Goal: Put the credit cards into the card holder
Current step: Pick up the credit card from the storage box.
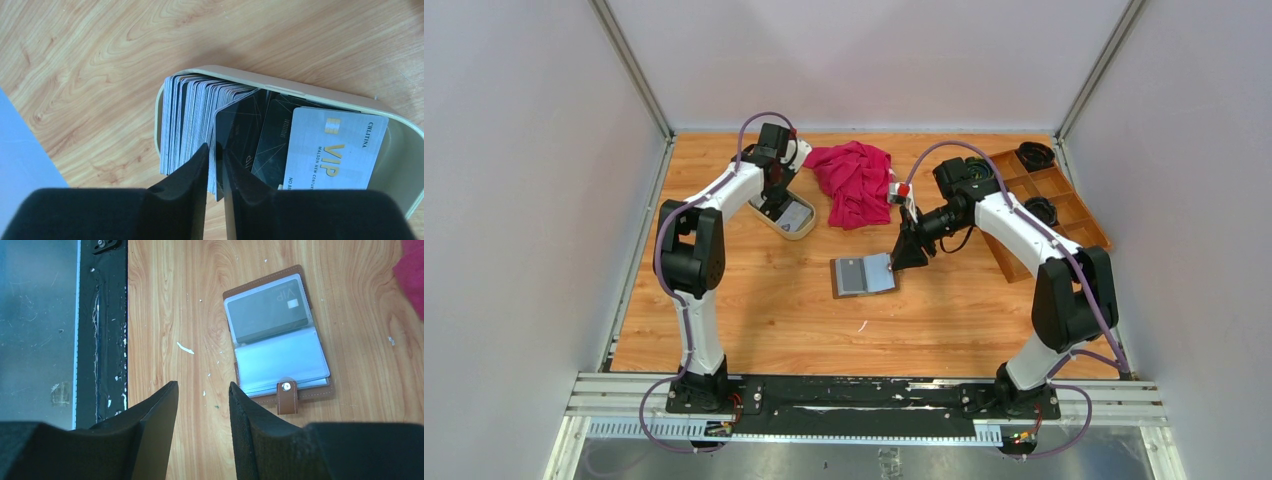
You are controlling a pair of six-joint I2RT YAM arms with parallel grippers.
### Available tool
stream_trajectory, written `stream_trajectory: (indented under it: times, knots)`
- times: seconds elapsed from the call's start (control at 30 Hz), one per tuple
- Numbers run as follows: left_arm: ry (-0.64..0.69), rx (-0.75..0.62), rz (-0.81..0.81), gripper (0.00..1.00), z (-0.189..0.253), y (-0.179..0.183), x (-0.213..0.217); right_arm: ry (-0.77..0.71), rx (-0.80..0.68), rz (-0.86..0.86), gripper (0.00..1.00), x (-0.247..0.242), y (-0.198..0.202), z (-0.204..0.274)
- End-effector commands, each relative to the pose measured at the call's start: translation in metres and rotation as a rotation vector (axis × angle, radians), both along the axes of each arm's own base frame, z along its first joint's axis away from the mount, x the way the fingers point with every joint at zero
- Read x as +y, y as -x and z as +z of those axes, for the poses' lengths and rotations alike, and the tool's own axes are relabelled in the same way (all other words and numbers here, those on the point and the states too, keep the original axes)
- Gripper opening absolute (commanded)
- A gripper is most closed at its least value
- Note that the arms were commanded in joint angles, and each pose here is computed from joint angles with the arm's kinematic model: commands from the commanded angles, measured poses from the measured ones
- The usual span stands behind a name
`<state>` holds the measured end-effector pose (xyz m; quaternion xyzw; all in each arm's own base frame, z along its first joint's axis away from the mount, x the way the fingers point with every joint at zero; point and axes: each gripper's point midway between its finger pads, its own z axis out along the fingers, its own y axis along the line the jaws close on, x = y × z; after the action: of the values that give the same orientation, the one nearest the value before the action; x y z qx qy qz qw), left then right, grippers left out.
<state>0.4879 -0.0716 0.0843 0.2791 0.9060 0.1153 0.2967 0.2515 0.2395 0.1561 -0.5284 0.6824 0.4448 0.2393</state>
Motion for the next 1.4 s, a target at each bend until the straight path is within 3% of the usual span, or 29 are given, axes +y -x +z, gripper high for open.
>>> stream_trajectory:
  times: [0.0, 0.7, 1.37]
  knots:
    - [0.009, -0.044, 0.006, 0.19, 0.023, -0.006, 0.002, -0.02, 0.026, 0.007, 0.46, -0.002, 0.001, 0.001]
    - [0.121, -0.016, -0.065, 0.01, 0.042, 0.006, -0.024, -0.02, 0.047, 0.016, 0.45, -0.001, 0.003, -0.001]
    - [0.197, -0.02, -0.03, 0.0, 0.058, 0.015, -0.031, -0.021, 0.057, 0.021, 0.45, -0.001, 0.003, -0.002]
